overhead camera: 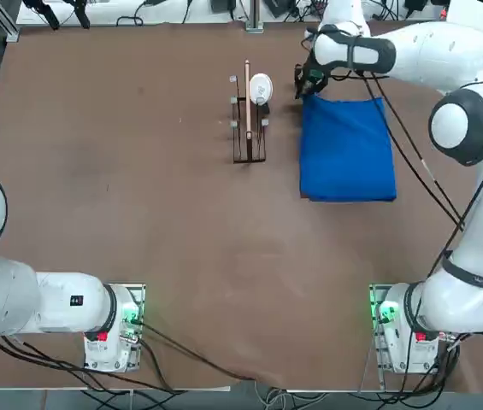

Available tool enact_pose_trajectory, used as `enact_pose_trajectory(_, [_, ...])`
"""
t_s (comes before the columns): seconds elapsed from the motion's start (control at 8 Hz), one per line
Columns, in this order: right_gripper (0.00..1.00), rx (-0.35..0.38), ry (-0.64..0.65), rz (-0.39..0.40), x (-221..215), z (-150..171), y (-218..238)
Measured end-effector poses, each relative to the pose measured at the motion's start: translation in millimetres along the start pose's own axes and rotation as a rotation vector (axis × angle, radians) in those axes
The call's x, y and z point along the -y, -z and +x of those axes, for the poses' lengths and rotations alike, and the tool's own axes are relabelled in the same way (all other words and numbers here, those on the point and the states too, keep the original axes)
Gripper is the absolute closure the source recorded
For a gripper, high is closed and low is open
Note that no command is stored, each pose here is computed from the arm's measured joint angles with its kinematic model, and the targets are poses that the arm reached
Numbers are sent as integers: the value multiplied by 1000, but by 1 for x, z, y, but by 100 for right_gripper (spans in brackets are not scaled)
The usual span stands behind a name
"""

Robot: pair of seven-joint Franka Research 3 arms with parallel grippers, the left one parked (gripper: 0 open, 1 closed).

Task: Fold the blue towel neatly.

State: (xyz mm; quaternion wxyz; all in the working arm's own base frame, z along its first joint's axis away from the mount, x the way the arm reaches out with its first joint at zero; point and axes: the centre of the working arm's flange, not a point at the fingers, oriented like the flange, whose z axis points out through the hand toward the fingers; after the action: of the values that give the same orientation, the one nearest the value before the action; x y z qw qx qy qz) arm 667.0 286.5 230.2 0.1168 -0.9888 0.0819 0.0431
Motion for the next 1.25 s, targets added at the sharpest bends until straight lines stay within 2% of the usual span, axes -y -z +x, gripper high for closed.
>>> enact_pose_trajectory(0.38, [2,-34,3,27,6,2,-3])
enact_pose_trajectory(0.62, [0,-36,0,28,8,6,4])
enact_pose_trajectory(0.88, [0,-5,-5,-11,3,10,26])
enact_pose_trajectory(1.0, [0,2,-14,-38,-7,18,54])
enact_pose_trajectory(1.25, [0,-35,-3,-90,-25,24,126])
